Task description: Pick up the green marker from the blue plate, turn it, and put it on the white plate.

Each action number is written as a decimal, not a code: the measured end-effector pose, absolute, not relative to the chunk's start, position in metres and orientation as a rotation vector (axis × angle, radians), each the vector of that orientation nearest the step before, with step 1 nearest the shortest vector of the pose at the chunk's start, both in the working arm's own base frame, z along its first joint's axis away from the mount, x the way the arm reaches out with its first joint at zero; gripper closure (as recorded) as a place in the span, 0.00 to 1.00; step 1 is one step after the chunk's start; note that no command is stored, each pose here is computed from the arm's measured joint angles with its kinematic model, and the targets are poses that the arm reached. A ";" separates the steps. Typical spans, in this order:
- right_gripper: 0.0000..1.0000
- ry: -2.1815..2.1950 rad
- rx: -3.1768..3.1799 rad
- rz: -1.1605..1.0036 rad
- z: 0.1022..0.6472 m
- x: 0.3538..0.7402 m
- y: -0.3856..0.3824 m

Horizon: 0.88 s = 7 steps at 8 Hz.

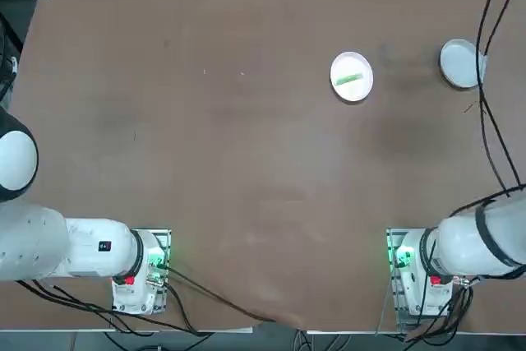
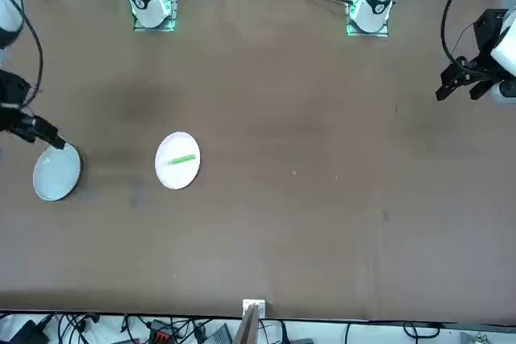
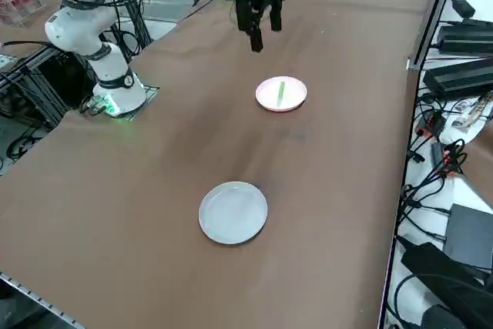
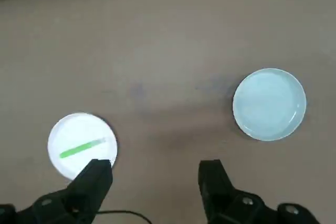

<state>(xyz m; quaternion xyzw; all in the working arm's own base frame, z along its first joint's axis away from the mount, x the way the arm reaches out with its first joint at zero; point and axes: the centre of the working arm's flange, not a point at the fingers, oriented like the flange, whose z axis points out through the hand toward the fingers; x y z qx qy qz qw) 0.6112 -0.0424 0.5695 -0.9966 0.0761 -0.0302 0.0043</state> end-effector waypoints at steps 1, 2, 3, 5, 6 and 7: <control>0.00 0.228 -3.121 -0.071 0.585 0.598 -0.039; 0.00 0.217 -3.120 -0.064 0.598 0.586 -0.037; 0.00 0.206 -3.118 -0.066 0.607 0.574 -0.033; 0.00 0.174 -3.117 -0.067 0.615 0.551 -0.029; 0.00 0.139 -3.119 -0.055 0.617 0.542 -0.028; 0.00 0.098 -3.120 -0.031 0.618 0.535 -0.028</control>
